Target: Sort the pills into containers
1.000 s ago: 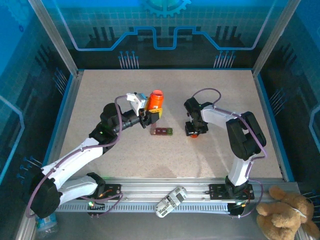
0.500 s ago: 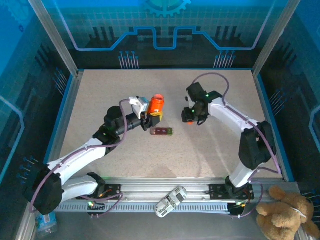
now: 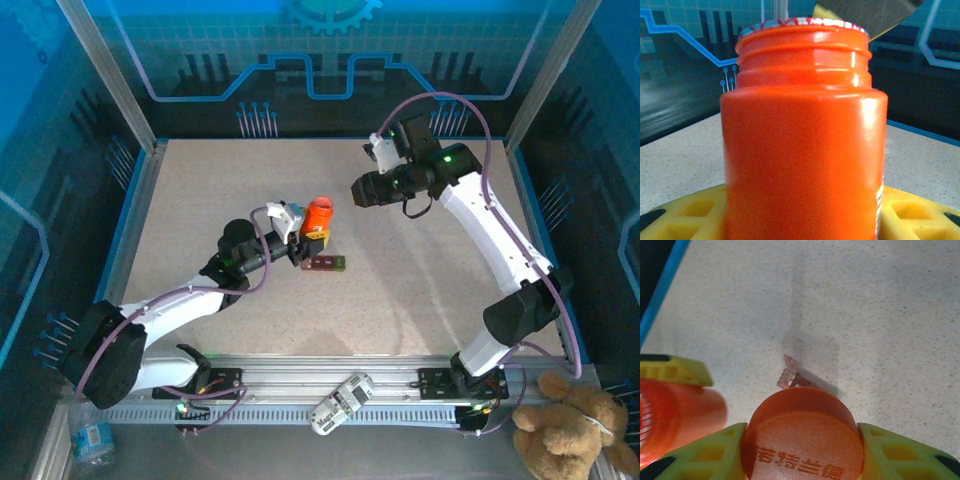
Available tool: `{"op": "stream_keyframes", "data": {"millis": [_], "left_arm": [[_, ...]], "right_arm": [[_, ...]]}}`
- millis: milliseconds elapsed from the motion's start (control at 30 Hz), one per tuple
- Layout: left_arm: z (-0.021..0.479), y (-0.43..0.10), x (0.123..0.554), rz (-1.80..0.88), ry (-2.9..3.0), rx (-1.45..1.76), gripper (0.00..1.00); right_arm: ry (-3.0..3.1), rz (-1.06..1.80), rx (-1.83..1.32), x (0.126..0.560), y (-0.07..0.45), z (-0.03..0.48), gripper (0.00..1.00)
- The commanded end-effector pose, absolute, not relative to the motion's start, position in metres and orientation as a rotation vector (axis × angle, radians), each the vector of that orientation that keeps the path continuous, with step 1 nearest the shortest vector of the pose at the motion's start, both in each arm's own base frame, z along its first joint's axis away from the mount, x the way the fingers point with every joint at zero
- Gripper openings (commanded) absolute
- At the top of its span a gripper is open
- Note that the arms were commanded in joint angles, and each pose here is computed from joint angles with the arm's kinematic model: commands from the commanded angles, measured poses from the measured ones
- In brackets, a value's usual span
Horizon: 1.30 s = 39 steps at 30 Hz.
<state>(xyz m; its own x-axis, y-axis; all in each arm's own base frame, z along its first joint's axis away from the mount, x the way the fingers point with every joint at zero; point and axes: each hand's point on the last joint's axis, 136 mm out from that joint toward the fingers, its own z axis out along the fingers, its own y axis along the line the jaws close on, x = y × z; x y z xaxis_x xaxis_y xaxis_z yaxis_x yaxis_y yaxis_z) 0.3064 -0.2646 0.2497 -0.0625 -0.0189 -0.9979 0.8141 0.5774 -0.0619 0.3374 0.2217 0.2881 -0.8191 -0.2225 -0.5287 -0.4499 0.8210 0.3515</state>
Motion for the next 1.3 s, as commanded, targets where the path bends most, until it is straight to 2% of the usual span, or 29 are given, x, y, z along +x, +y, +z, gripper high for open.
{"op": "stream_keyframes", "data": {"millis": [0,467,1267], "left_arm": [[0.261,-0.273,0.300,-0.788,1.382,0.767,0.00],[0.225,-0.285,0.304,-0.693,1.390,0.882,0.00],[0.228,-0.298,0.305,-0.663,1.340,0.955,0.00]], "right_arm": [[2.534,0.738,-0.605,0.317,0.225,0.302,0.44],[2.568,0.826,-0.804,0.308,0.242,0.304,0.46],[2.666,0.812,-0.981,0.284,0.263,0.268,0.47]]}}
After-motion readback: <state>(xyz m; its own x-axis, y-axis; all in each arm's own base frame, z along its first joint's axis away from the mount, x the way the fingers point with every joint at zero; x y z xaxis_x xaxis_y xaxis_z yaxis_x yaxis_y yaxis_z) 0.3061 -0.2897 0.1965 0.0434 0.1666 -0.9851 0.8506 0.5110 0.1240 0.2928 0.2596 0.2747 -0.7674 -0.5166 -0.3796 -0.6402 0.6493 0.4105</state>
